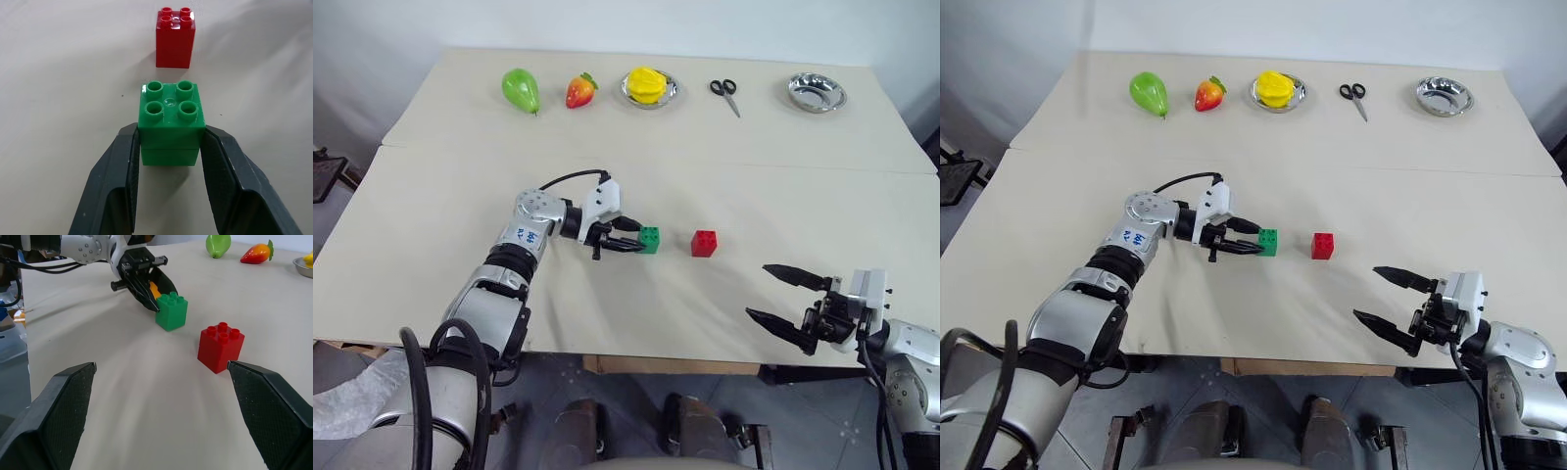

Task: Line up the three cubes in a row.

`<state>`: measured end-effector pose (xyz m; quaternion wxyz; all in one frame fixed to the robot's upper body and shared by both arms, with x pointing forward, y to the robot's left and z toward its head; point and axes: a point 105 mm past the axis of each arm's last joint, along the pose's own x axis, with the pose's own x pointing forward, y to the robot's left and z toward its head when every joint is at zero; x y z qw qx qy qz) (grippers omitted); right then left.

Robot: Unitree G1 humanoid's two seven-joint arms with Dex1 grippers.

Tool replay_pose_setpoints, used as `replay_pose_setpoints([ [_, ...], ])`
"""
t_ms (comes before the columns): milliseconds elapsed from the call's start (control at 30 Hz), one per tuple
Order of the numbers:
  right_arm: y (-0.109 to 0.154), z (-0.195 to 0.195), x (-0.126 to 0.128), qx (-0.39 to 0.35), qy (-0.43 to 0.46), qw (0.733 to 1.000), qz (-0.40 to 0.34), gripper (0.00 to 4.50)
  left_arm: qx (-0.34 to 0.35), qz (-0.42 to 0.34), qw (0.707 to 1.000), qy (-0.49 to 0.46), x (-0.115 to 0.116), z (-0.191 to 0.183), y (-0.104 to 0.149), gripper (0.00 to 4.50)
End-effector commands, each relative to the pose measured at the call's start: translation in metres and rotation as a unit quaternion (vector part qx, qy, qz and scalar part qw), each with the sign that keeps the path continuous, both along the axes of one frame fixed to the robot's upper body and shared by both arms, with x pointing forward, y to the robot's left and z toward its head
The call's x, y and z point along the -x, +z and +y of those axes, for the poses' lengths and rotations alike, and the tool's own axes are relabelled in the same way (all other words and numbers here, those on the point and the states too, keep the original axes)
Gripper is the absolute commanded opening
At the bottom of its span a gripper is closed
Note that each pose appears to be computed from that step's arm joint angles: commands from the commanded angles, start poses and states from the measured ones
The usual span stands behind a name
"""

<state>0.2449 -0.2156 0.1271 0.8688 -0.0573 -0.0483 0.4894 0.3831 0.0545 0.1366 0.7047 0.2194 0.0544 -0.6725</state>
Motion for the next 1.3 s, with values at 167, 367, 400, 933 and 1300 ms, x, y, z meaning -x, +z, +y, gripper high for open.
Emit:
replay_pose_setpoints([
  [167,0.005,0.004,0.0,-0.002,0.009,1.0,-0.011,4.5,0.037,-0.064,0.997,0.023,-0.009,0.001,0.022,4.13],
  [367,0.01,0.016,-0.005,-0.013,0.029,0.999,-0.016,4.5,0.156,-0.097,0.982,-0.042,0.023,0.034,0.056,4.48],
  [400,0.011,0.02,-0.007,-0.021,0.031,0.999,-0.006,4.5,0.166,-0.114,0.979,-0.036,0.03,0.045,0.059,4.48],
  [933,0.049,0.051,-0.03,-0.034,0.054,0.993,-0.098,4.5,0.186,-0.081,0.865,0.46,0.136,0.256,-0.017,4.48],
  [1300,0.045,0.049,-0.029,-0.005,0.068,0.995,-0.077,4.5,0.192,-0.053,0.901,0.385,0.107,0.19,-0.016,4.48],
])
